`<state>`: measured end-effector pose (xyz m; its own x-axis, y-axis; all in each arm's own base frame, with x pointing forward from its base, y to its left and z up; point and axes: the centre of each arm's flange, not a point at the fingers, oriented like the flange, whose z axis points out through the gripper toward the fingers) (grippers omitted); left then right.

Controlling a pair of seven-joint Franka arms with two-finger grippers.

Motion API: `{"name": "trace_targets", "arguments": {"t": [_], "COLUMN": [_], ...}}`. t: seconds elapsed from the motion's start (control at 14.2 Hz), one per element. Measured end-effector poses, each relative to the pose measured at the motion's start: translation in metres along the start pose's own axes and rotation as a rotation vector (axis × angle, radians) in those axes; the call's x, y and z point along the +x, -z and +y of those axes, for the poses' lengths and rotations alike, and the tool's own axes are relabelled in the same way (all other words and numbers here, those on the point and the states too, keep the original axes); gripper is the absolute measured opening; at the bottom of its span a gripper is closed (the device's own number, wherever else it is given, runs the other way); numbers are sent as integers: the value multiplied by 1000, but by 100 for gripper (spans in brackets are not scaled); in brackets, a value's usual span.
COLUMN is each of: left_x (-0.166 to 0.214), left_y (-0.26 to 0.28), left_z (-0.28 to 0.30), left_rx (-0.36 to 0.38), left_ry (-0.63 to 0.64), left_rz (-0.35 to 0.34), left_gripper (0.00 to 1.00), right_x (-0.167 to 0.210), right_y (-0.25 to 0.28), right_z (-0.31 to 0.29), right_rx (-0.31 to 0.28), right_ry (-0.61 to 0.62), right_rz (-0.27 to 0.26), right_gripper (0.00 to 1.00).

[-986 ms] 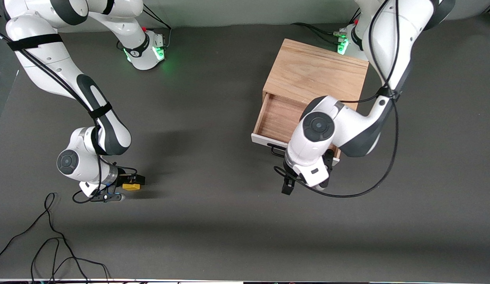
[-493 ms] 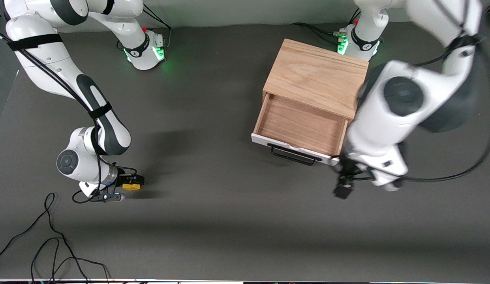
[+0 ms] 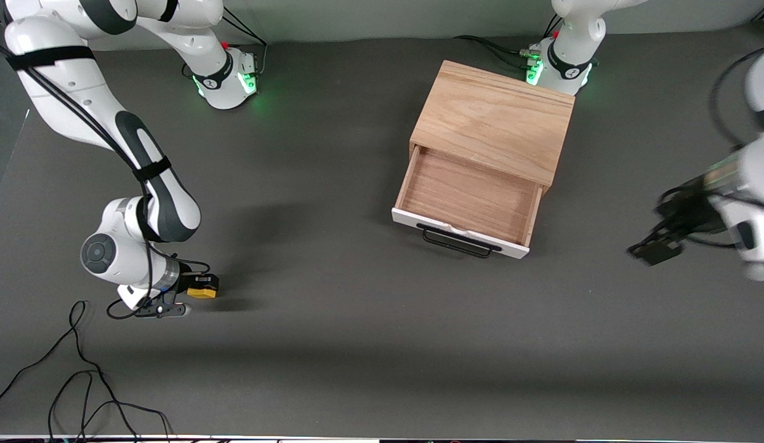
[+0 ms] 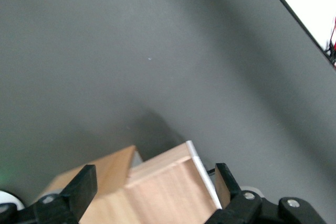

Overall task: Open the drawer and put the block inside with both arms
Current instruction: 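Lift the yellow cube with the right gripper and carry it over the drawer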

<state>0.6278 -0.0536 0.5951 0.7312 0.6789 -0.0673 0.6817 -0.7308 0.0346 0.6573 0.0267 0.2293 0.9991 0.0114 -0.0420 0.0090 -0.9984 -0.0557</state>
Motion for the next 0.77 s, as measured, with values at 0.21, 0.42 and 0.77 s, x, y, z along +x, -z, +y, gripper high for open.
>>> {"name": "trace_targets", "arguments": {"t": [0.21, 0.42, 0.77], "left_x": [4, -1, 3], "left_y": [2, -1, 9], "left_z": [-34, -59, -89], "left_rx": [15, 44, 28], "left_ry": [-197, -374, -557], "left_rz": [-17, -25, 9], "left_gripper": [100, 100, 100], "right_x": [12, 10, -25], "right_y": [87, 178, 273], "right_z": [-33, -89, -215], "right_rx": [-17, -36, 4], "right_ry": [-14, -58, -201], "right_rz": [-72, -118, -135], "right_gripper": [55, 55, 55]}}
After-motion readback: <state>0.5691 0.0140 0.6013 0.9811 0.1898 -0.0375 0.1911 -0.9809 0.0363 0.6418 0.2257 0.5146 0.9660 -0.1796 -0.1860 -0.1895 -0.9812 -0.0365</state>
